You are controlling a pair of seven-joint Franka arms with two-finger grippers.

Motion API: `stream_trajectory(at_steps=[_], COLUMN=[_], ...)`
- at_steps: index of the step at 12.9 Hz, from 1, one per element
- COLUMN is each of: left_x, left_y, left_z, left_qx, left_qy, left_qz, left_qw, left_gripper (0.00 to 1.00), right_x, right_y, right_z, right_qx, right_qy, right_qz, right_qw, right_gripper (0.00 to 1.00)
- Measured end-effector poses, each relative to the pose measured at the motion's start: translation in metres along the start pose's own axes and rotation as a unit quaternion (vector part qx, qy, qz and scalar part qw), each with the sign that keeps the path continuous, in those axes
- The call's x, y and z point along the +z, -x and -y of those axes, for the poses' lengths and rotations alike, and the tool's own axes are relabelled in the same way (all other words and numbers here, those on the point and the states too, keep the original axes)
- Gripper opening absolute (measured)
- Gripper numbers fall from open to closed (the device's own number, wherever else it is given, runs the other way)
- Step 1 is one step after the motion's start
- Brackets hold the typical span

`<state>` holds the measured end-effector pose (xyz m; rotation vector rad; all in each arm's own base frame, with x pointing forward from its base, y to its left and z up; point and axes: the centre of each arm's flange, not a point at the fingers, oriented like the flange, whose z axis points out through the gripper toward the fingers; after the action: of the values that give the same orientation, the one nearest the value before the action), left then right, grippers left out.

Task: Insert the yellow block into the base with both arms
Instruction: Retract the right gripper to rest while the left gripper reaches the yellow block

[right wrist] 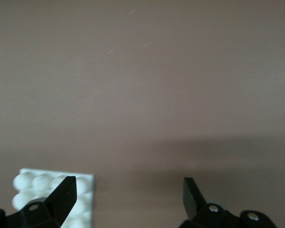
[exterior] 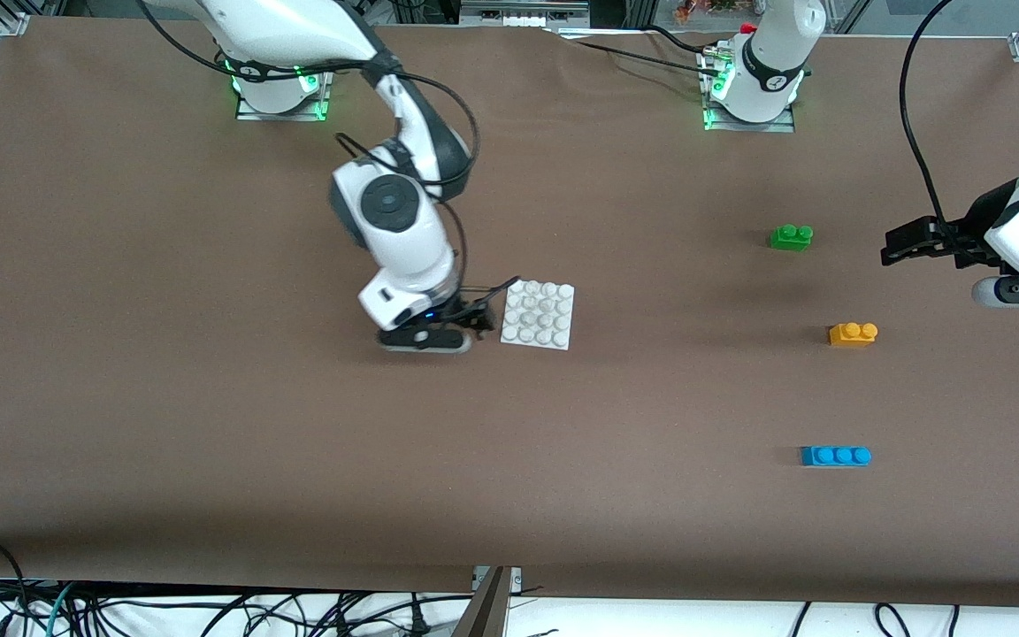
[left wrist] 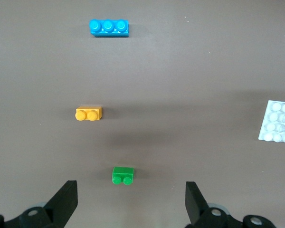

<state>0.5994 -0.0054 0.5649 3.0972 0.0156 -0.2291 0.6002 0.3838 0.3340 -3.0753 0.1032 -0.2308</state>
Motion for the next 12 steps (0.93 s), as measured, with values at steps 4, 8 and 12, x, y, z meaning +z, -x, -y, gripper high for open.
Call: stream_trajectory(at_steps=[4, 8, 12], left_x=[0.027, 0.072, 0.142], left_y=[-0.009, -0.029, -0.053], left_z=[0.022, 0.037, 0.084], left_qx=[-0.018, -0.029, -0.007], left_qy=[0.003, 0.005, 0.013], left_qz=[0.026, 0.054, 0.040], left_qw=[0.999, 0.998, 0.999], left_gripper=[1.00, 1.00, 1.00], right_x=[-0.103, -0.206, -0.247], right_y=[-0.034, -0.029, -0.016], right_z=[-0.092, -0.190, -0.254], right_qx=[-0.002, -0.015, -0.006], right_qy=[0.041, 0.034, 0.020], right_qz=[0.033, 0.061, 0.088], right_qw=[0.999, 0.997, 0.996], right_gripper=[0.99, 0.99, 0.99])
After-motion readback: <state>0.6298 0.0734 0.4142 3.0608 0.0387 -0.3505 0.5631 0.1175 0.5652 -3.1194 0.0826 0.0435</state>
